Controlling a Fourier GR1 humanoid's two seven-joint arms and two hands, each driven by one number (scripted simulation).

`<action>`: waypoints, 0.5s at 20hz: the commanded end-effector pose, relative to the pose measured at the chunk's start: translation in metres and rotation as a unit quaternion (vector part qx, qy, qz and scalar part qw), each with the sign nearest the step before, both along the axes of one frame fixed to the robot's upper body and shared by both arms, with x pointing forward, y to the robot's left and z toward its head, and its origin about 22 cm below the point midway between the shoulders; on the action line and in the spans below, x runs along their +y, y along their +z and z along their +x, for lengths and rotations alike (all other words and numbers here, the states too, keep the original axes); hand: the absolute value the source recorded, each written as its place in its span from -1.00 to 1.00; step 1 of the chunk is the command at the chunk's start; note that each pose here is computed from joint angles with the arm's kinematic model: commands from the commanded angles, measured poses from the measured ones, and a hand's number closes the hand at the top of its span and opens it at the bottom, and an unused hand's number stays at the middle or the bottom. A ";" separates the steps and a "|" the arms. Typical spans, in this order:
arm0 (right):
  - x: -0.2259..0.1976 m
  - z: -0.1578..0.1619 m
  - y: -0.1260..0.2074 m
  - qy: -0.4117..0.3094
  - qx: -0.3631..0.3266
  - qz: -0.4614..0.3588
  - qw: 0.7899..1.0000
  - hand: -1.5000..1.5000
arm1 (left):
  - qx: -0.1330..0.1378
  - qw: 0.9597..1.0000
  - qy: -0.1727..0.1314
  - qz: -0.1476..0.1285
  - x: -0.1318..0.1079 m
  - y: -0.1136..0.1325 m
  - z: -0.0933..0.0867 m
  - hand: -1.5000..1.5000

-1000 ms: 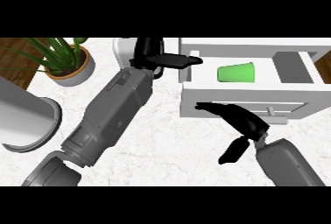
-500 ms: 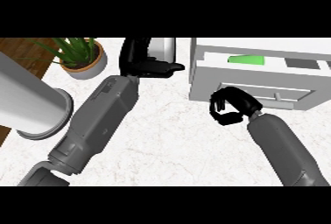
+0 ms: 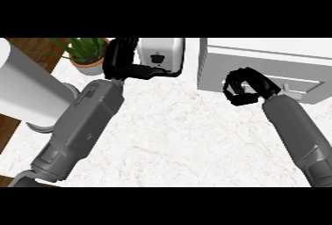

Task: Pick up the cup, place it into the drawer and close the drawer

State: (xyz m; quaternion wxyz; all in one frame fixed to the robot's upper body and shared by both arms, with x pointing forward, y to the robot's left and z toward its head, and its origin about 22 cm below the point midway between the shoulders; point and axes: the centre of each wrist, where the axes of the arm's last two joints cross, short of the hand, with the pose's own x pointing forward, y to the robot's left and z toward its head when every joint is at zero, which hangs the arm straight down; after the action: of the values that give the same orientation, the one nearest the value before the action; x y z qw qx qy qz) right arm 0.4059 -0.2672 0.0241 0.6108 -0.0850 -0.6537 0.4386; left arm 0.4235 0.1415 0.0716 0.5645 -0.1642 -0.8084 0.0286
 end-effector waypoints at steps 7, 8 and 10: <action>-0.035 0.033 0.083 -0.088 -0.062 0.030 0.994 1.00 | -0.003 1.000 -0.021 0.006 0.014 -0.002 -0.005 -1.00; -0.034 0.036 0.091 -0.080 -0.065 0.027 0.994 1.00 | -0.001 1.000 -0.029 0.005 0.012 -0.004 -0.006 -1.00; -0.037 0.034 0.091 -0.080 -0.066 0.044 0.994 1.00 | 0.004 0.999 -0.030 0.011 0.021 -0.010 -0.008 -1.00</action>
State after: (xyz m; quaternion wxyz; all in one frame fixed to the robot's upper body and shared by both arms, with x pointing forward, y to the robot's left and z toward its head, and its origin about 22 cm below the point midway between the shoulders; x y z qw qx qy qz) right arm 0.4061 -0.2854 0.0300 0.6387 -0.0232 -0.6544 0.4041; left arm 0.4189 0.1560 0.0683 0.5656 -0.1769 -0.8054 0.0111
